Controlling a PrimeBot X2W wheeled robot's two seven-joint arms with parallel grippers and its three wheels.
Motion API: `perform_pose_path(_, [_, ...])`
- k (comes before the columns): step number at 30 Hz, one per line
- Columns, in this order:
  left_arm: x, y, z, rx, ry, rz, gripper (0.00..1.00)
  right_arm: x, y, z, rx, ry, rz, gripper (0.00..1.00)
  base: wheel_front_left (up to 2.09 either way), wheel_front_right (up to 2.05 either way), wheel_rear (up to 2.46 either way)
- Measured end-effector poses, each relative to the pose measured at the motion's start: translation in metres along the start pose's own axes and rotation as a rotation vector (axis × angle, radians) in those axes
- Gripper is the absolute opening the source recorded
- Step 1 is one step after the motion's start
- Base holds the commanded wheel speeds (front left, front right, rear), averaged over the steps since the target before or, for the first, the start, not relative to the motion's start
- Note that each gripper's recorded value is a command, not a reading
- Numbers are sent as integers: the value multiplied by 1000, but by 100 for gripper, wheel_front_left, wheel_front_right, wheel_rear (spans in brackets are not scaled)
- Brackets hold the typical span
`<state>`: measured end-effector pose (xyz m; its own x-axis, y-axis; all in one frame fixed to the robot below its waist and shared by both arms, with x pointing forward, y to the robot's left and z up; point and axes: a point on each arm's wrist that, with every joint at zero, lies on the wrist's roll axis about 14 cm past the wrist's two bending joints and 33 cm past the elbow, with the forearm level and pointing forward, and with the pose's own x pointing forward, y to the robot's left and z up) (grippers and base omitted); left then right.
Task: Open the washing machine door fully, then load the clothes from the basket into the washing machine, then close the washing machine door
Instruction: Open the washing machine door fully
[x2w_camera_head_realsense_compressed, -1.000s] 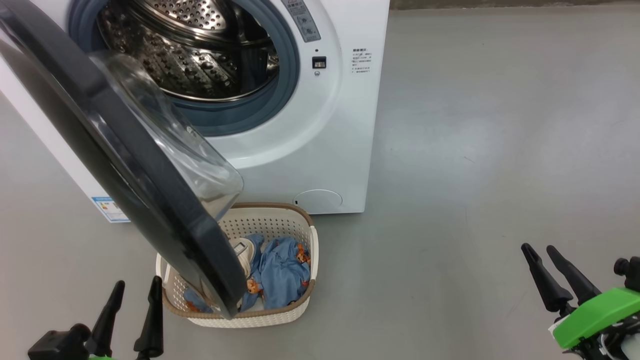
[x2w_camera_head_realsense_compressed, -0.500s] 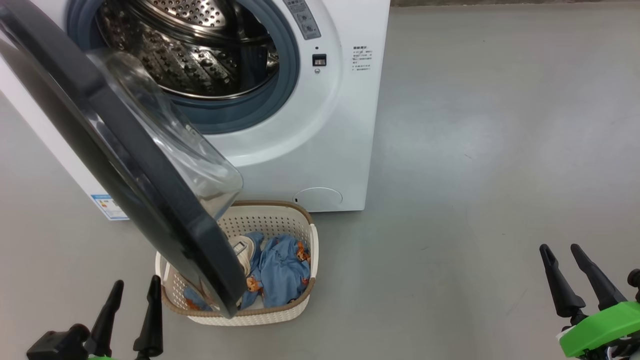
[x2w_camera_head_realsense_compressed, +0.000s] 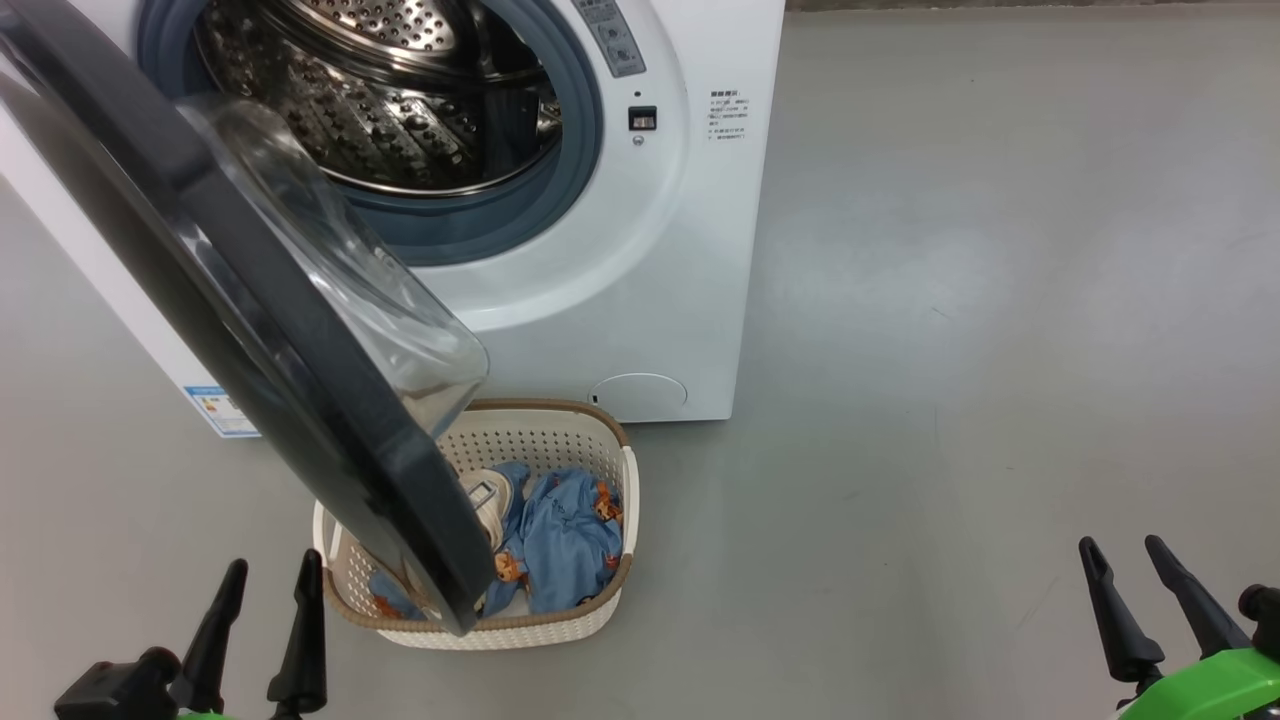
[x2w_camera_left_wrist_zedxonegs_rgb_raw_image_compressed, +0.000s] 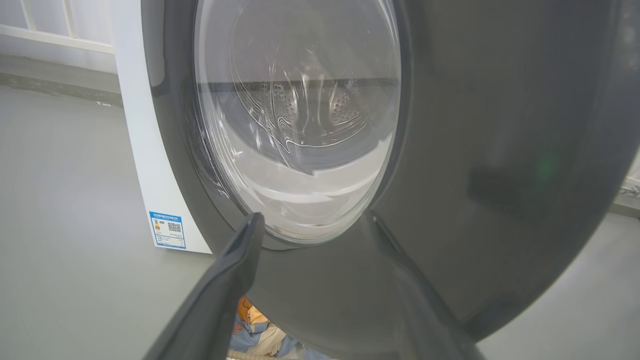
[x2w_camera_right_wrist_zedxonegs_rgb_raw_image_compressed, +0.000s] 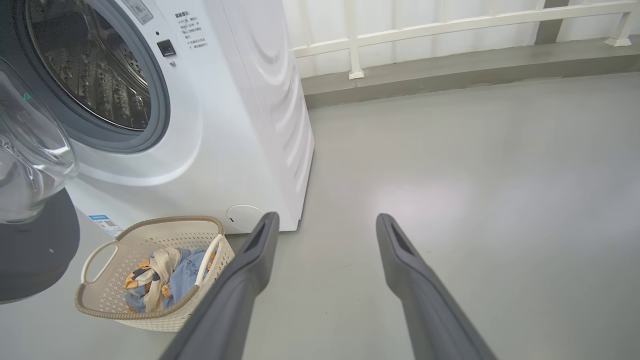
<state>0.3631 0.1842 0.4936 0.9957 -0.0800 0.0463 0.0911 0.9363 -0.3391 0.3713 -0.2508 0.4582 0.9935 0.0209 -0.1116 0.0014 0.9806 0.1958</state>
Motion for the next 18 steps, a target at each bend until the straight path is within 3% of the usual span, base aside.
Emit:
perform_pose_path(17, [0, 5, 4, -7, -15, 22, 100, -4, 1, -9, -11, 20, -9, 100, 0, 0, 0])
perform_pose_path(18, [-1, 6, 5, -15, -22, 30, 44, -4, 2, -9, -11, 19, -8, 100, 0, 0, 0])
